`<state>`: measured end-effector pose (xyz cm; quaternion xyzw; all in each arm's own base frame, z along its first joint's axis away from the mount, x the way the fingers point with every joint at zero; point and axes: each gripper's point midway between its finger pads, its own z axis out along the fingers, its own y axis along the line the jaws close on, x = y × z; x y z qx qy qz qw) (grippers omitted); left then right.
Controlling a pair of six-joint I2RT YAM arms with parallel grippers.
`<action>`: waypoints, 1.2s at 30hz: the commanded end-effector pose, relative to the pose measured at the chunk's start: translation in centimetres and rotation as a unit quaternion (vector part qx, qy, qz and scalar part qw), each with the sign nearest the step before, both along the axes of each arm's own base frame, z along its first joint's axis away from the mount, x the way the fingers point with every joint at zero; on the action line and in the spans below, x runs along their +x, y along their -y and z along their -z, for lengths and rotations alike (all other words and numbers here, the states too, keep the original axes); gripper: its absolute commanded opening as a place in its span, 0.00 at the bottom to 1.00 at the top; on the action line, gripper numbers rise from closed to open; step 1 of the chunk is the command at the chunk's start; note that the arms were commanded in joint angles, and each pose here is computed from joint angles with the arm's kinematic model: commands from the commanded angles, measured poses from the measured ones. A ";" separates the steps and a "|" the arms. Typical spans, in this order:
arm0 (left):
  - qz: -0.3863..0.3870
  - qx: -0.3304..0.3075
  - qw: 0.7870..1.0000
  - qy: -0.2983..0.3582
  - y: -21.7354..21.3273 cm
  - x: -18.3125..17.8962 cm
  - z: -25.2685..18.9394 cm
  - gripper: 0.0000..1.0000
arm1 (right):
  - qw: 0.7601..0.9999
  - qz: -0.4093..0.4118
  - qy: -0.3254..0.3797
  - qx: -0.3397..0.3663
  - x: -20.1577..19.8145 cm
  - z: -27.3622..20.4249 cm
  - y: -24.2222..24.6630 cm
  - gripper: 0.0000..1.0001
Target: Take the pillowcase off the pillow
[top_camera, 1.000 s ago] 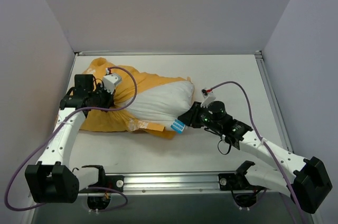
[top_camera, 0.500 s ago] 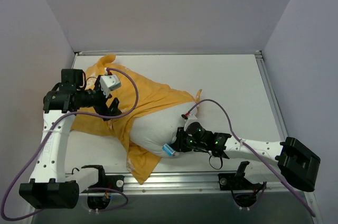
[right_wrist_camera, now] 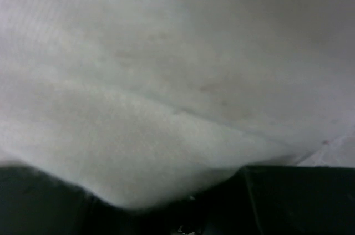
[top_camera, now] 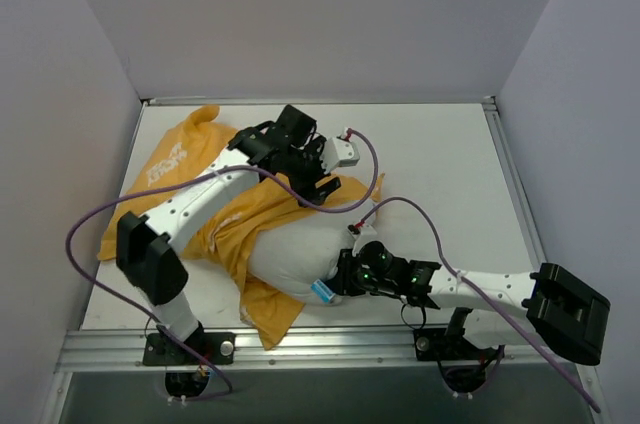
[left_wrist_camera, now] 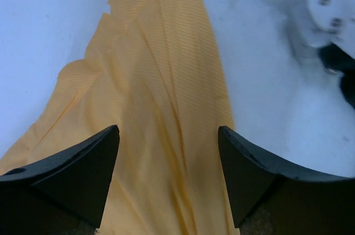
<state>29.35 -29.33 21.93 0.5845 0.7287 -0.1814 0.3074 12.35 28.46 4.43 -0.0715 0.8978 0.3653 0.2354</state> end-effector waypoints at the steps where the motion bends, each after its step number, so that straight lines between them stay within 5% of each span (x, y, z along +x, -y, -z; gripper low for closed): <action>1: -0.054 -0.011 0.997 0.052 1.8 4.7 -1.6 0.79 | 0.997 -0.015 -0.057 -0.054 -3.2 3.3 2.7 0.00; 8: -0.021 -0.008 1.000 0.004 3.4 4.1 1.9 0.56 | 0.998 0.001 -0.047 -0.051 -3.1 2.6 3.7 0.00; 12: -0.029 -0.011 0.999 -0.019 4.1 4.0 2.8 0.04 | 0.998 0.011 -0.045 -0.049 -3.1 2.5 4.2 0.00; 18: -0.224 0.031 0.973 0.047 -0.5 13.5 4.0 0.02 | 0.998 0.002 -0.054 -0.042 -3.7 2.6 4.2 0.00; 22: -0.339 0.077 0.935 0.076 -9.5 19.6 4.8 0.02 | 0.998 -0.006 -0.053 -0.037 -4.1 2.2 3.8 0.00; 31: -0.399 0.107 0.908 0.073 -22.9 19.6 5.5 0.02 | 0.997 -0.003 -0.066 -0.034 -4.7 3.2 3.8 0.00; 36: -0.359 0.072 0.927 0.083 -23.0 16.5 3.6 0.02 | 0.999 0.004 -0.050 -0.020 -4.0 2.0 3.2 0.00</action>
